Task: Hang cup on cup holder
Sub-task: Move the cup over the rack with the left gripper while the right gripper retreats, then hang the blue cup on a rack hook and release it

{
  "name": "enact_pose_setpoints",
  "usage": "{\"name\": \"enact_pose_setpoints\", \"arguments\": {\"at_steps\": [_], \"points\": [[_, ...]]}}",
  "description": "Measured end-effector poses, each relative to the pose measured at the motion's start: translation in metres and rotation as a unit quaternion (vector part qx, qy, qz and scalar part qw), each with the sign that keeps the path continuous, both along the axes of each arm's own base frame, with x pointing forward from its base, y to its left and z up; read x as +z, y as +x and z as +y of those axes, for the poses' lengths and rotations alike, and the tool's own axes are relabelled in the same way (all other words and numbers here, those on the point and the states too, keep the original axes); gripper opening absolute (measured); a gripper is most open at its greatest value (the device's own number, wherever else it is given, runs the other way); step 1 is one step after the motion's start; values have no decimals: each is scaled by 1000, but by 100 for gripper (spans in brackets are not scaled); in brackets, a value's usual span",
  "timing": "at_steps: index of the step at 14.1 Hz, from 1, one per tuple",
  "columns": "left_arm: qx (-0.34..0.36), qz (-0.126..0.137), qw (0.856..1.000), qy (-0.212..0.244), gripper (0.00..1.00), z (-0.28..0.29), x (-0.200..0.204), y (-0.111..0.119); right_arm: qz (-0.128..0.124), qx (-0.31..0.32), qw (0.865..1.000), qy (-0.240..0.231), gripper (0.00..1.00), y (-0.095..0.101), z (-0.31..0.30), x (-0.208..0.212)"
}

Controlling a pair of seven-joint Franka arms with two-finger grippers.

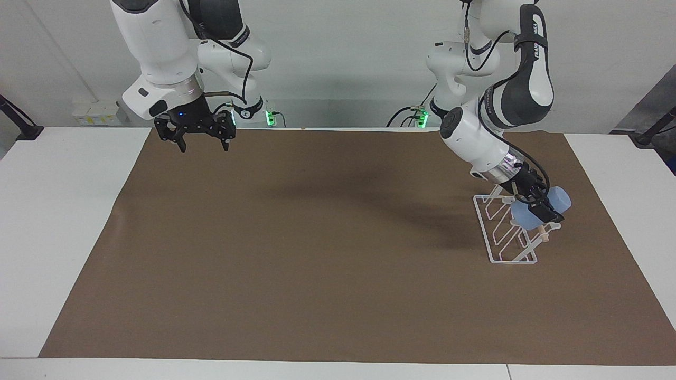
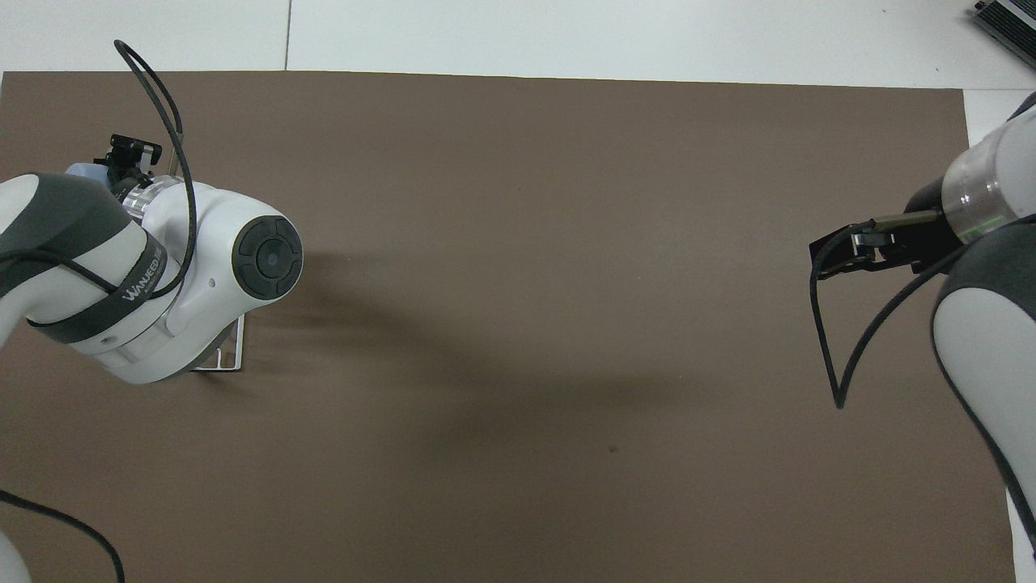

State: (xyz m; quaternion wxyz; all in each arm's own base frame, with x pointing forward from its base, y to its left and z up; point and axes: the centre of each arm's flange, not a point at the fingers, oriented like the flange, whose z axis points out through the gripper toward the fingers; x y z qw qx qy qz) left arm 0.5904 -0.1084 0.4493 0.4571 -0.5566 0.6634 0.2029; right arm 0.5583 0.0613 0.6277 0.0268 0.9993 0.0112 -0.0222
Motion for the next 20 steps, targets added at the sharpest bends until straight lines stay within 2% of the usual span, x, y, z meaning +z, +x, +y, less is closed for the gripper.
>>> {"name": "enact_pose_setpoints", "arguments": {"at_steps": [1, 2, 3, 4, 9, 10, 12, 14, 16, 18, 20], "points": [[0, 0, 1000, 0, 76, 0, 0, 0, -8, -9, 1000, 0, 100, -4, -3, 9], [0, 0, 1000, 0, 83, 1, 0, 0, -15, -15, 1000, 0, 100, -9, -6, 17], [1, 0, 1000, 0, 95, 1, 0, 0, -20, -19, 1000, 0, 100, -11, -9, 22], [2, 0, 1000, 0, 100, 2, 0, 0, -22, -24, 999, 0, 100, -12, -13, 25], [5, -2, 1000, -1, 100, 4, 3, 0, -5, -57, 998, -2, 100, -13, -49, 13], [16, -1, 1000, -9, 100, 5, 5, -2, 1, -60, 998, -3, 100, -15, -52, 8], [75, 14, 995, -58, 100, 11, 11, -12, 10, -65, 998, -3, 100, -20, -58, 1], [142, 35, 981, -125, 100, 16, 22, -28, 13, -72, 997, -3, 100, -24, -66, -1], [197, 42, 961, -191, 100, 21, 37, -43, 12, -73, 997, -2, 100, -26, -67, 0], [255, 21, 936, -242, 100, 29, 49, -52, 12, -72, 997, -2, 100, -27, -66, 1], [328, -10, 899, -290, 100, 31, 52, -59, 12, -73, 997, -2, 100, -27, -67, 0]]}}
